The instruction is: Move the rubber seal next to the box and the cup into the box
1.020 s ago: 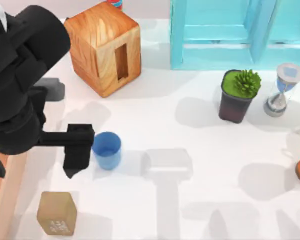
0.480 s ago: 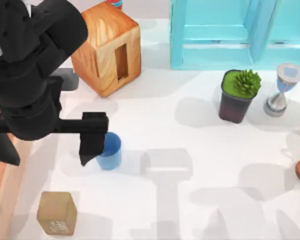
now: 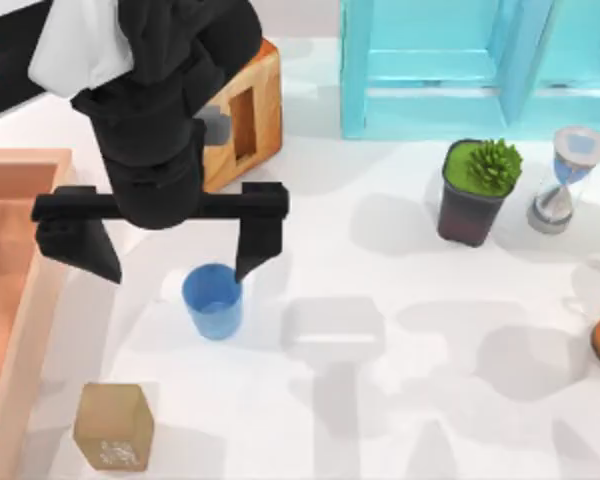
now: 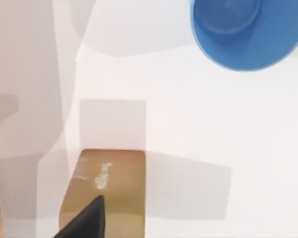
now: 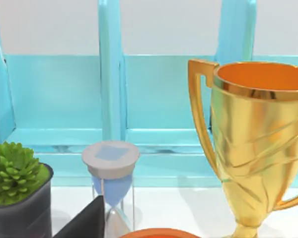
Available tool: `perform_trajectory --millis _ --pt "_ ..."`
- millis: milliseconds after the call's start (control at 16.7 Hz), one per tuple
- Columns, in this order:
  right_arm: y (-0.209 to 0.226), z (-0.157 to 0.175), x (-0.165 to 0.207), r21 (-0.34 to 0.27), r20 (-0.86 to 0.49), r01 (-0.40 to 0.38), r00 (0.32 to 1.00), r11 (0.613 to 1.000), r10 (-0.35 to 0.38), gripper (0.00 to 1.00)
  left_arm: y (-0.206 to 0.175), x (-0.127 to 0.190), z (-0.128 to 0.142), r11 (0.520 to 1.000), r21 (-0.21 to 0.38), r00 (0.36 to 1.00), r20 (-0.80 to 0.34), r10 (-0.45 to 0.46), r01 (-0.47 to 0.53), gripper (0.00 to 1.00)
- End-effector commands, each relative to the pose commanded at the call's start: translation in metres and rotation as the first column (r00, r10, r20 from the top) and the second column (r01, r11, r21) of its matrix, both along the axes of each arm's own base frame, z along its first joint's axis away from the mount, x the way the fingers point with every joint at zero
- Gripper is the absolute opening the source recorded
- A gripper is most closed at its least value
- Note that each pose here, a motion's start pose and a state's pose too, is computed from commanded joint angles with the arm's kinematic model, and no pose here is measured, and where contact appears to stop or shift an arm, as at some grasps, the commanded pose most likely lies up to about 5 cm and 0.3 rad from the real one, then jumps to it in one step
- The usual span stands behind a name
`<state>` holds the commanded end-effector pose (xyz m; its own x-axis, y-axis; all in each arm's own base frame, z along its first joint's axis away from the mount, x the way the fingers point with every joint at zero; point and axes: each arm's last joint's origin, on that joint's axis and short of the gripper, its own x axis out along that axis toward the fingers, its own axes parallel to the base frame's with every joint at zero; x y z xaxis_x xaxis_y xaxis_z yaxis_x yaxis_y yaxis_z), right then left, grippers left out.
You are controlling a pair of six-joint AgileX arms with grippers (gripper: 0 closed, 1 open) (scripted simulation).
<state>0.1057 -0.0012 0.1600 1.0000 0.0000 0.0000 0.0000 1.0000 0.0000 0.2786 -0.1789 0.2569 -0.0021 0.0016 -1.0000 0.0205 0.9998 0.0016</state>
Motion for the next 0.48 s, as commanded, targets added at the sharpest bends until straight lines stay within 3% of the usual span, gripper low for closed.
perform_trajectory --millis 480 --pt "0.0 0.0 0.0 0.0 0.0 0.0 1.0 1.0 0.0 1.0 -0.04 0.045 -0.042 1.0 -0.001 1.0 0.002 0.001 -0.001 1.0"
